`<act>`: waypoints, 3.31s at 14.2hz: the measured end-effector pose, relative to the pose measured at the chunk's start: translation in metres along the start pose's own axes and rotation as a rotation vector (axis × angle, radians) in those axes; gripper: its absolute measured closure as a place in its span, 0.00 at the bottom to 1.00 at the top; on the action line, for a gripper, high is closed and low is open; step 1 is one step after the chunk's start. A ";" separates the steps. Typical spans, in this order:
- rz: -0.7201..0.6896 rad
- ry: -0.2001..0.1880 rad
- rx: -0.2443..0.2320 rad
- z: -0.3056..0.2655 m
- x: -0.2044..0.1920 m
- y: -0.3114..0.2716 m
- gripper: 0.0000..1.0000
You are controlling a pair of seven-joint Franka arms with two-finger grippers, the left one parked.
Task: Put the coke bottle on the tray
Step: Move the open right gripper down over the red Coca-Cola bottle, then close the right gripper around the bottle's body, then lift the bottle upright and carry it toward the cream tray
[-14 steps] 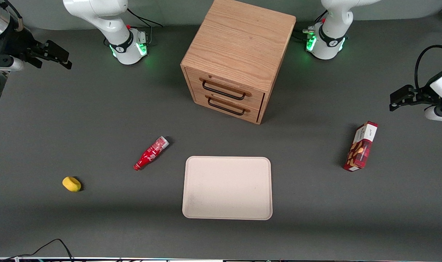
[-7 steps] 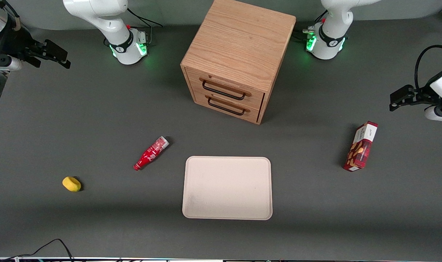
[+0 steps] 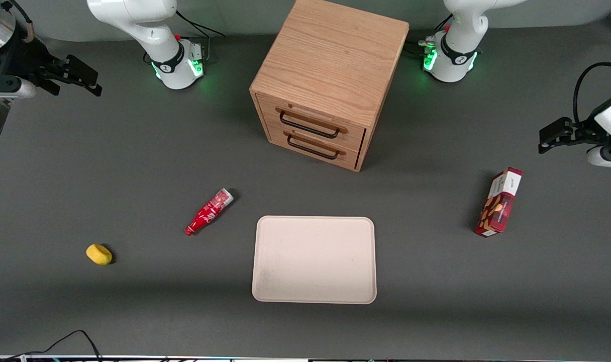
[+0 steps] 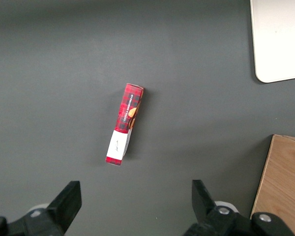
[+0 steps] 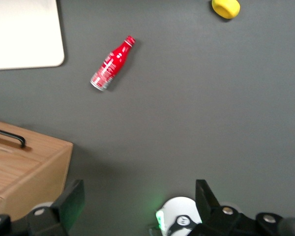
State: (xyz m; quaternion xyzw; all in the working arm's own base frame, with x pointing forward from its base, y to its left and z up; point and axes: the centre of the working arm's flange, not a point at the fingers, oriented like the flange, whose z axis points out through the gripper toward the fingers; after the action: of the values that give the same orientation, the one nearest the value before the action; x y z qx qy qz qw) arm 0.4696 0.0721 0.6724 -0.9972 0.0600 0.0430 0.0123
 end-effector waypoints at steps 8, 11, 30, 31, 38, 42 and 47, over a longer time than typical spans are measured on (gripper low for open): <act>0.353 -0.068 0.055 0.071 0.083 -0.100 0.00; 0.497 -0.133 0.037 0.142 0.117 -0.121 0.00; 0.681 -0.054 -0.047 0.467 0.156 -0.117 0.00; 0.682 -0.055 -0.045 0.472 0.155 -0.116 0.00; 0.660 -0.033 -0.048 0.490 0.151 -0.113 0.43; 0.652 -0.025 -0.049 0.487 0.152 -0.113 0.45; 0.535 0.000 -0.082 0.422 0.163 -0.113 0.45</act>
State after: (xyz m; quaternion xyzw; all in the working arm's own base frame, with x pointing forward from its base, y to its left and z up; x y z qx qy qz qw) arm 0.6091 0.1772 0.2403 -0.9456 0.3196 0.0469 -0.0397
